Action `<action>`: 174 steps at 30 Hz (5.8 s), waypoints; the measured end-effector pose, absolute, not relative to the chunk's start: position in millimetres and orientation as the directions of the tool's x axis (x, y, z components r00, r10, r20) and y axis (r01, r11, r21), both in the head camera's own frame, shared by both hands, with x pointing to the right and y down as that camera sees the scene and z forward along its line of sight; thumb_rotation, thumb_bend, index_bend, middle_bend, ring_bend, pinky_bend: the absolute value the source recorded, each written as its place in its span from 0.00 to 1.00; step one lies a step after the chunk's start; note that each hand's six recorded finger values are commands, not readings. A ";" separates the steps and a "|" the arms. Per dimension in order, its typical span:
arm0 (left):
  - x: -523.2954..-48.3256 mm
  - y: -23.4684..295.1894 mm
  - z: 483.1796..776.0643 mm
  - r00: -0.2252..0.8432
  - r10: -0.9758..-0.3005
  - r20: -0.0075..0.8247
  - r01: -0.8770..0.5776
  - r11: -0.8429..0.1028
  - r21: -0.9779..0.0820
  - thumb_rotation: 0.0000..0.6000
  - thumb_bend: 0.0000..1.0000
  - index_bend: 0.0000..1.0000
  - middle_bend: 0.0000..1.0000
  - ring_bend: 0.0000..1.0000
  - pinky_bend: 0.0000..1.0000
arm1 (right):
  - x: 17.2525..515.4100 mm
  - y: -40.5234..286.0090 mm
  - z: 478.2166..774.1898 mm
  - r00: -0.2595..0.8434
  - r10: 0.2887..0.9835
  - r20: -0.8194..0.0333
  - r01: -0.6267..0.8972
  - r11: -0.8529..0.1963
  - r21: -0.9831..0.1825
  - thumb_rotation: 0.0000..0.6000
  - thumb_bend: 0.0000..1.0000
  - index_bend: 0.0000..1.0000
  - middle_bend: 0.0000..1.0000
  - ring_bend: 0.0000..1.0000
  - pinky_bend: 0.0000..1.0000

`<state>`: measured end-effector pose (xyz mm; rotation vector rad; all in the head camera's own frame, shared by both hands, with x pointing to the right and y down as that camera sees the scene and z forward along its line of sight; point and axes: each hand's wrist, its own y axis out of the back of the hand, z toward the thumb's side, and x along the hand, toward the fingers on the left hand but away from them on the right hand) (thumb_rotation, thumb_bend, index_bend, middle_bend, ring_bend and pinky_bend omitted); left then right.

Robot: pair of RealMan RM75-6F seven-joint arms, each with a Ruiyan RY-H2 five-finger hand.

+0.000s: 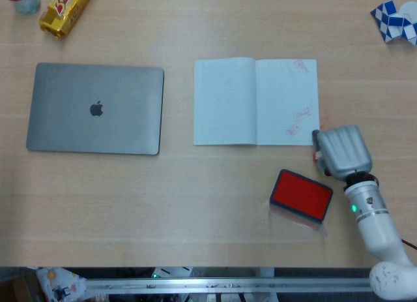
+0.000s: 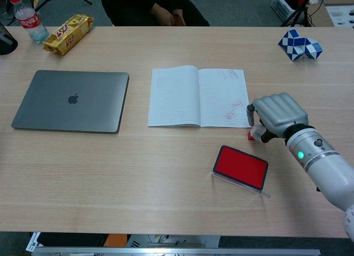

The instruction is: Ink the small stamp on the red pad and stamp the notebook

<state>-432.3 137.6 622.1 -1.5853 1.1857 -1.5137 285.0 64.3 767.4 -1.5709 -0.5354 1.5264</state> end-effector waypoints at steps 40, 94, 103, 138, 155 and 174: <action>-431.3 137.8 622.2 -0.071 -0.908 0.412 -0.176 -0.395 -0.902 1.00 0.27 0.04 0.03 0.03 0.04 | 291.9 67.6 773.0 0.136 0.786 -0.603 -0.257 -0.560 -0.788 1.00 0.29 0.60 1.00 1.00 1.00; -431.7 145.0 617.0 -0.081 -0.904 0.419 -0.194 -0.398 -0.897 1.00 0.27 0.03 0.03 0.03 0.04 | 247.8 93.0 730.3 0.364 0.543 -0.756 -0.461 -0.601 -0.653 1.00 0.35 0.67 1.00 1.00 1.00; -433.5 145.7 618.7 -0.087 -0.901 0.425 -0.193 -0.403 -0.894 1.00 0.27 0.03 0.03 0.03 0.04 | 242.8 96.8 738.8 0.367 0.578 -0.729 -0.510 -0.530 -0.677 1.00 0.35 0.68 1.00 1.00 1.00; -435.3 147.5 622.4 -0.086 -0.895 0.438 -0.193 -0.416 -0.889 1.00 0.27 0.03 0.03 0.03 0.04 | 246.5 120.3 753.0 0.427 0.641 -0.638 -0.509 -0.412 -0.756 1.00 0.35 0.69 1.00 1.00 1.00; -433.3 146.1 620.0 -0.084 -0.897 0.433 -0.193 -0.412 -0.891 1.00 0.27 0.03 0.03 0.03 0.04 | 251.4 121.1 761.0 0.423 0.653 -0.628 -0.497 -0.412 -0.764 1.00 0.35 0.70 1.00 1.00 1.00; -434.7 147.0 619.7 -0.092 -0.896 0.435 -0.191 -0.413 -0.891 1.00 0.27 0.03 0.03 0.03 0.04 | 258.8 122.3 771.4 0.397 0.655 -0.643 -0.490 -0.441 -0.752 1.00 0.35 0.70 1.00 1.00 1.00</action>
